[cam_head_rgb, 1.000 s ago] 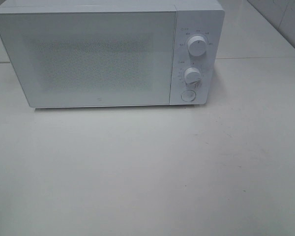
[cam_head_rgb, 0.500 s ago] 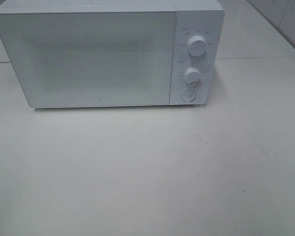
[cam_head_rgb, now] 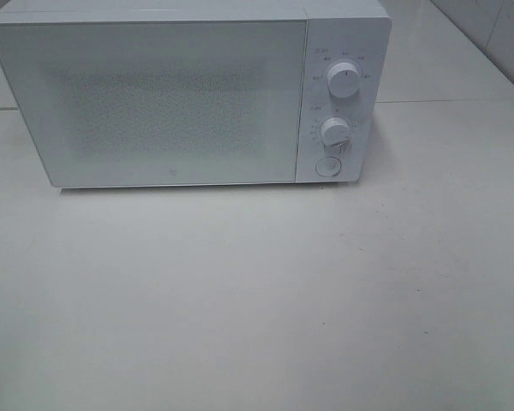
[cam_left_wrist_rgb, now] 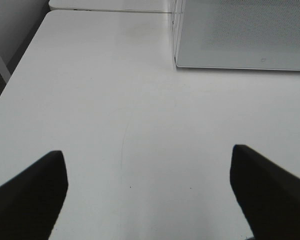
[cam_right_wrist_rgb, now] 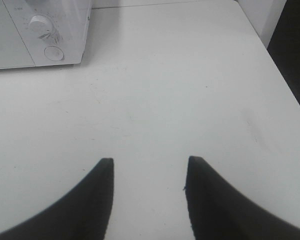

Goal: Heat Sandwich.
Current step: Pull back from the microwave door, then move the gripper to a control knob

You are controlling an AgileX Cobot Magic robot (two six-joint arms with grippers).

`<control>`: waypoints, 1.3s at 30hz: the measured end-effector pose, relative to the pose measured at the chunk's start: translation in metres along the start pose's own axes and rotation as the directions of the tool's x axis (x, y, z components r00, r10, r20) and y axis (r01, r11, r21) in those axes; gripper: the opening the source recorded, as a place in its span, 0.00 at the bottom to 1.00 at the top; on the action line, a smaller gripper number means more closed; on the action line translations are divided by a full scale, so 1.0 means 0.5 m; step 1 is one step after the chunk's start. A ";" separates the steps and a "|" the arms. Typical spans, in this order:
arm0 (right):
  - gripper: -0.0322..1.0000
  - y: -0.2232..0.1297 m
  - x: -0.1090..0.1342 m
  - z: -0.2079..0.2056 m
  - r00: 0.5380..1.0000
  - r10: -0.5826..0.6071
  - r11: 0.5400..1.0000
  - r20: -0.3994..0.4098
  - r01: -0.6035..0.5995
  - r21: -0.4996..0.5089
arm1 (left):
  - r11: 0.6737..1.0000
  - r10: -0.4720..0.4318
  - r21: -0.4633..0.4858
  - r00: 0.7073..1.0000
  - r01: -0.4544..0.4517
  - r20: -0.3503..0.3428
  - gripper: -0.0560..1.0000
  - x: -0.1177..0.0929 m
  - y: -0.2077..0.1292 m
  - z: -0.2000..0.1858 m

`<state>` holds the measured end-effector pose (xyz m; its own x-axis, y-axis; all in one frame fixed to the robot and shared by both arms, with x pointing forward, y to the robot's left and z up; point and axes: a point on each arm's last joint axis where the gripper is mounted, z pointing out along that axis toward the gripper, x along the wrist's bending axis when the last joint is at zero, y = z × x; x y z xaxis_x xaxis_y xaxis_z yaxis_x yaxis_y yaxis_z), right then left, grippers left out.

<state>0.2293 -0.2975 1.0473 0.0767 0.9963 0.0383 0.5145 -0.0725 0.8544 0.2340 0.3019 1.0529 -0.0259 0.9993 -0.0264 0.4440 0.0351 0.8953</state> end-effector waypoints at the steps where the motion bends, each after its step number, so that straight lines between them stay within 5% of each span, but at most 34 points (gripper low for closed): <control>1: 0.48 0.000 0.000 0.000 1.000 0.000 1.000 0.000 0.000 0.000 | 1.000 0.000 0.000 1.000 0.000 0.000 0.82 0.000 0.000 0.000; 27: 0.48 0.000 0.000 0.000 1.000 0.001 1.000 -0.003 -0.001 0.000 | 1.000 0.000 0.000 1.000 0.000 0.000 0.82 0.000 0.000 0.000; 39: 0.72 0.006 0.001 -0.003 1.000 0.001 1.000 -0.004 -0.001 -0.024 | 1.000 0.000 0.000 1.000 0.000 0.000 0.82 0.000 0.000 0.000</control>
<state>0.2293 -0.2973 1.0506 0.0742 0.9964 0.0412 0.4939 -0.0726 0.8665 0.2340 0.3019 1.0529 -0.0259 0.9993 -0.0264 0.4440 0.0351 0.8953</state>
